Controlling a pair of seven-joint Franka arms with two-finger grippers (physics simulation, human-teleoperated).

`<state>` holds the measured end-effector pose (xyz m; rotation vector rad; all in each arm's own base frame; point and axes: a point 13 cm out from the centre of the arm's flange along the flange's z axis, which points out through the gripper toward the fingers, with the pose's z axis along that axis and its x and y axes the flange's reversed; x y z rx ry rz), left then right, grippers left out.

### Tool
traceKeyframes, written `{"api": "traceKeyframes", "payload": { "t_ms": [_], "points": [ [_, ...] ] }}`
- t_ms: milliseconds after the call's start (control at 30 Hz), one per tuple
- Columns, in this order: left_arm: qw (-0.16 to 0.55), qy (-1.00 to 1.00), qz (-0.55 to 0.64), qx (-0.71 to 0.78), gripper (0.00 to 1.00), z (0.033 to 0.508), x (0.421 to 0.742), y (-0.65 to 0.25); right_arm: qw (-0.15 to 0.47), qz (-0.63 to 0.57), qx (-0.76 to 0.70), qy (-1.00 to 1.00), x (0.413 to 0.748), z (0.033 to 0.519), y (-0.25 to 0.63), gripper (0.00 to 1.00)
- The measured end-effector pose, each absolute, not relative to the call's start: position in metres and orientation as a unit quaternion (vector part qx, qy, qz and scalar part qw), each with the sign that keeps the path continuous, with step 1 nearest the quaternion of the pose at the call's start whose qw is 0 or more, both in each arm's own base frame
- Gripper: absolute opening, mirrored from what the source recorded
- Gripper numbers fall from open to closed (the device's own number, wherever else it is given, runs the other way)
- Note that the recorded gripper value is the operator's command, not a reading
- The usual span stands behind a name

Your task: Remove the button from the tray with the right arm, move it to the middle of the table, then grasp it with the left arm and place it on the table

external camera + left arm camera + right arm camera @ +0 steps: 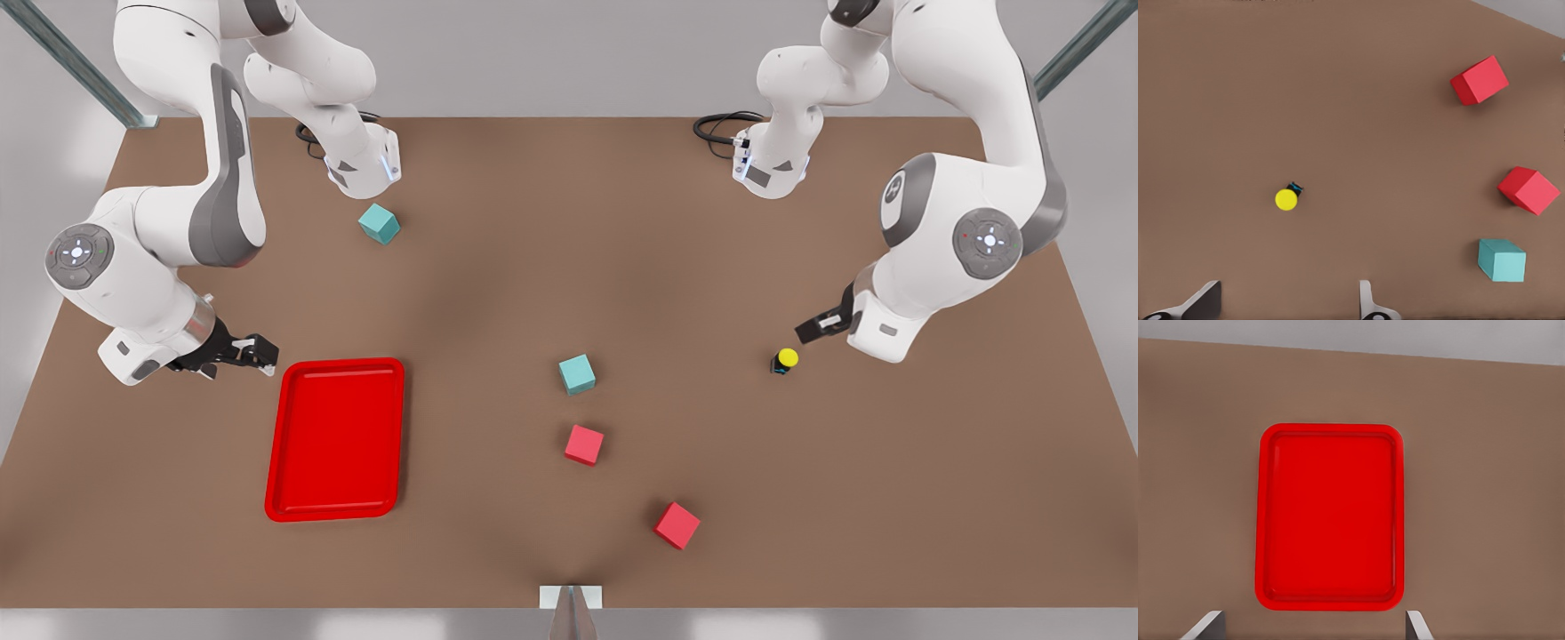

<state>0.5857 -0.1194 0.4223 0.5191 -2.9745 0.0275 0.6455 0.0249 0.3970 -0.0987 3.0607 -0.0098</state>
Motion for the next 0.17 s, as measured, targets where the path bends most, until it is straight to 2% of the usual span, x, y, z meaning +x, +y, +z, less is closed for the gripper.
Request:
{"api": "traceKeyframes", "payload": {
  "t_ms": [167],
  "points": [
    [0.06, -0.993, 0.013, 0.103, 1.0, 0.4213, 0.5861, -0.1198, 0.041, -0.004, -0.033, 0.999, 0.6473, 0.398, 0.0254, 1.0]
  ]
}}
